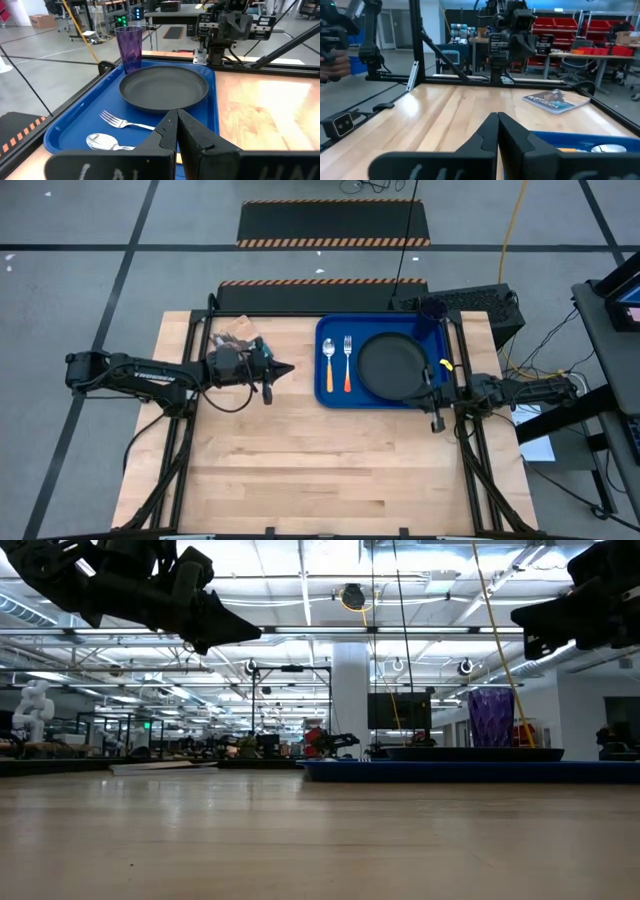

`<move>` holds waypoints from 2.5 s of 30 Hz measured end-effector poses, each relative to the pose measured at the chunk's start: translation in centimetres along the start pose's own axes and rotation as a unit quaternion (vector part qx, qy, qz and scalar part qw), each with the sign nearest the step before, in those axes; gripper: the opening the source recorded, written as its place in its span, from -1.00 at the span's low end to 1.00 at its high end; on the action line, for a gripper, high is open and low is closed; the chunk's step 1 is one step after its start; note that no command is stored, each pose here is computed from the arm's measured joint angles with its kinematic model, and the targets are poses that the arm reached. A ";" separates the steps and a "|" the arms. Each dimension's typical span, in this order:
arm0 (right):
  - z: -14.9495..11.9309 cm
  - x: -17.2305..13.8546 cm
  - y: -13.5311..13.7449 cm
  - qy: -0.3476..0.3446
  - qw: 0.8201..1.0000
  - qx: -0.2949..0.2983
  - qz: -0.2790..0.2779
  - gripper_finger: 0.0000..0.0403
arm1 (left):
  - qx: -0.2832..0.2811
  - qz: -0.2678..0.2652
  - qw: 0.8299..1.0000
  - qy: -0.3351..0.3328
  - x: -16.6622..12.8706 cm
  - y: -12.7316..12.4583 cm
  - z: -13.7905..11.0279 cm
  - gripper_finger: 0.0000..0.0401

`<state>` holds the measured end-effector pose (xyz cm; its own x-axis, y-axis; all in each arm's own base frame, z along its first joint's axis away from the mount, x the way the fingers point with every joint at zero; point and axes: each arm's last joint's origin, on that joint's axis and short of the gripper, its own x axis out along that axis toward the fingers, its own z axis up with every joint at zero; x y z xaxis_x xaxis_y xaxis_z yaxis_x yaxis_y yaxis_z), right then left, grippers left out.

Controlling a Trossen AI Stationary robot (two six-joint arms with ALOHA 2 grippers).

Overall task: Pick and place plate/cup/fork/spoon on tray
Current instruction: Return to Home Position

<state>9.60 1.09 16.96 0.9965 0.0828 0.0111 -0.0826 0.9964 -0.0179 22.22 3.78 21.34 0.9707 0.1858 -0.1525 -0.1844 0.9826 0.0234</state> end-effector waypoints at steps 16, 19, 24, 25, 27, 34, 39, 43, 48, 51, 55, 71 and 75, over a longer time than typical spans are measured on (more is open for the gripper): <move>0.2 0.0 0.0 -0.008 1.000 0.002 -0.005 -1.00 | -0.026 0.009 0.999 -0.028 -2.4 0.3 -4.7 -0.95; 0.3 0.0 0.0 -0.016 1.000 0.002 -0.007 -1.00 | -0.030 0.010 0.999 -0.018 -2.8 0.3 -5.6 -0.95; 0.4 0.0 0.0 -0.021 1.000 0.002 -0.007 -1.00 | -0.028 0.001 0.999 -0.016 -3.5 -0.1 -6.7 -0.95; 0.4 0.0 0.0 -0.022 1.000 0.002 -0.007 -1.00 | -0.028 0.001 0.999 -0.019 -3.8 -0.2 -6.9 -0.95; 0.5 0.0 0.0 -0.024 1.000 0.003 -0.006 -1.00 | -0.030 0.004 0.999 -0.029 -4.4 -0.4 -7.6 -0.95; 0.5 0.0 0.0 -0.027 1.000 0.003 -0.005 -1.00 | -0.039 0.001 0.999 -0.030 -5.1 -0.8 -8.2 -0.95; 0.6 0.0 0.0 -0.030 1.000 0.003 -0.005 -1.00 | -0.028 -0.019 0.998 -0.058 -5.5 -1.3 -7.4 -0.95; 0.6 0.0 0.0 -0.030 1.000 0.003 -0.005 -1.00 | -0.027 -0.037 0.995 -0.083 -6.2 -1.8 -6.6 -0.95; 0.6 0.0 0.0 -0.030 1.000 0.003 -0.005 -1.00 | -0.029 -0.069 0.992 -0.097 -7.2 -2.6 -6.0 -0.95; 0.6 0.0 0.0 -0.030 1.000 0.003 -0.005 -1.00 | -0.025 -0.087 0.991 -0.104 -7.8 -3.0 -5.7 -0.95; 0.6 0.0 0.0 -0.030 1.000 0.003 -0.005 -1.00 | -0.001 -0.105 0.988 -0.115 -8.8 -3.2 -5.3 -0.95; 0.6 0.0 0.0 -0.030 1.000 0.003 -0.005 -1.00 | 0.015 -0.130 0.991 -0.018 -11.0 -2.3 -7.4 -0.95; 0.6 0.0 0.0 -0.030 1.000 0.003 -0.004 -1.00 | 0.011 -0.134 0.991 -0.023 -11.3 -2.2 -7.4 -0.95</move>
<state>9.60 1.07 17.56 0.9947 0.0747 0.0713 -0.0740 0.9972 -0.0118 10.51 -0.55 15.75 0.9905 -0.0813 -0.1106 0.0829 0.9965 0.0099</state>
